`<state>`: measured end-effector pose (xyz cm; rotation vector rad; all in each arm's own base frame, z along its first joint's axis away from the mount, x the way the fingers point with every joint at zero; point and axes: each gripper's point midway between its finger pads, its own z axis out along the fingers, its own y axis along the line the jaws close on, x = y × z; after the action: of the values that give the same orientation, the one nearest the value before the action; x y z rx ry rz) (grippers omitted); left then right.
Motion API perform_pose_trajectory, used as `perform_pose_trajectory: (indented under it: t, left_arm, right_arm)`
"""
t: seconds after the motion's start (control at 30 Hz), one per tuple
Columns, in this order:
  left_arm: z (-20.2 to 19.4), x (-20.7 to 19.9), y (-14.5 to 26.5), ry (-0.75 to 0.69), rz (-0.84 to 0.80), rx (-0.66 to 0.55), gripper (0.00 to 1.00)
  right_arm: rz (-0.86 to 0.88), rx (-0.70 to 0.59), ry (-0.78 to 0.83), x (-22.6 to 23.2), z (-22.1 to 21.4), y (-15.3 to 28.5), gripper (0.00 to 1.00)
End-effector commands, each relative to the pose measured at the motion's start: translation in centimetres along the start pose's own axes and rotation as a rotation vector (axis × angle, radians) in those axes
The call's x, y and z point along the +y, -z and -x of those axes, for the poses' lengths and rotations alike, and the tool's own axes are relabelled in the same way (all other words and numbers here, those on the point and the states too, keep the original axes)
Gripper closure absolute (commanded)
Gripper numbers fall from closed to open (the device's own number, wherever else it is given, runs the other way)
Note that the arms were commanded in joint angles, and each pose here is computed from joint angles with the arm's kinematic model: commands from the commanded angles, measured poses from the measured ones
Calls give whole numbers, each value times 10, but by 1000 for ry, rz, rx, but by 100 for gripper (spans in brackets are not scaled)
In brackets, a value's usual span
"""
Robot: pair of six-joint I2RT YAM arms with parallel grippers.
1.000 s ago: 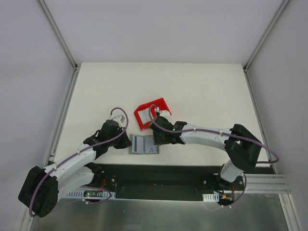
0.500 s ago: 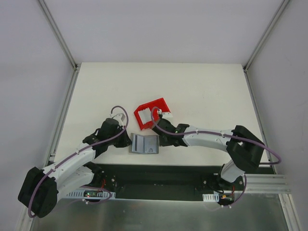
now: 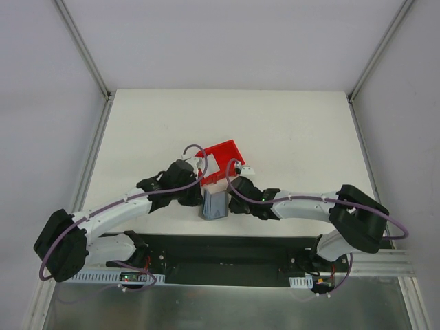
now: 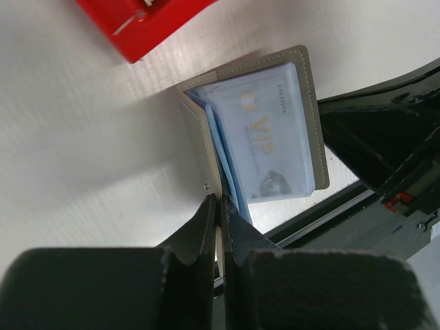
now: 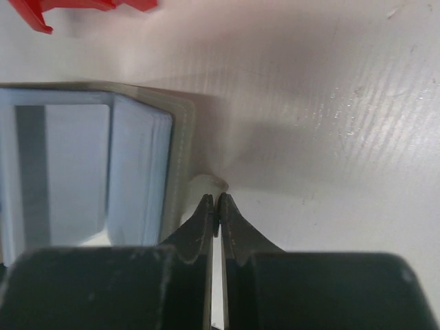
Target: Put the credit cards into the card holder
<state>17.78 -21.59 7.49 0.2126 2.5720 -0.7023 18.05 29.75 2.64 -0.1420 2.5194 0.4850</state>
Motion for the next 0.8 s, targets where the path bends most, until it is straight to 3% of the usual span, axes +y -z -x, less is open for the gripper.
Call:
perform_pose_trajectory:
  t: [0.0,0.2,0.43,0.5,0.77]
  left_arm:
    - [0,-13,-5,-8,22,39,100]
    - [4,-28,-10,-45,10,68,99]
    - [-1,-47,-21,-106,-7,128,83]
    - [-4,-54,-24,-108,-16,145,86]
    - [-9,-70,-32,-123,-27,165,79]
  right_arm:
    - [117,-47,-69,28,14,5,99]
    - [91,-75,-80,18,17,10,99]
    - [18,-93,-49,1,19,20,99]
    - [7,-95,-50,-2,19,22,99]
    - [25,-118,-60,-1,24,31,99]
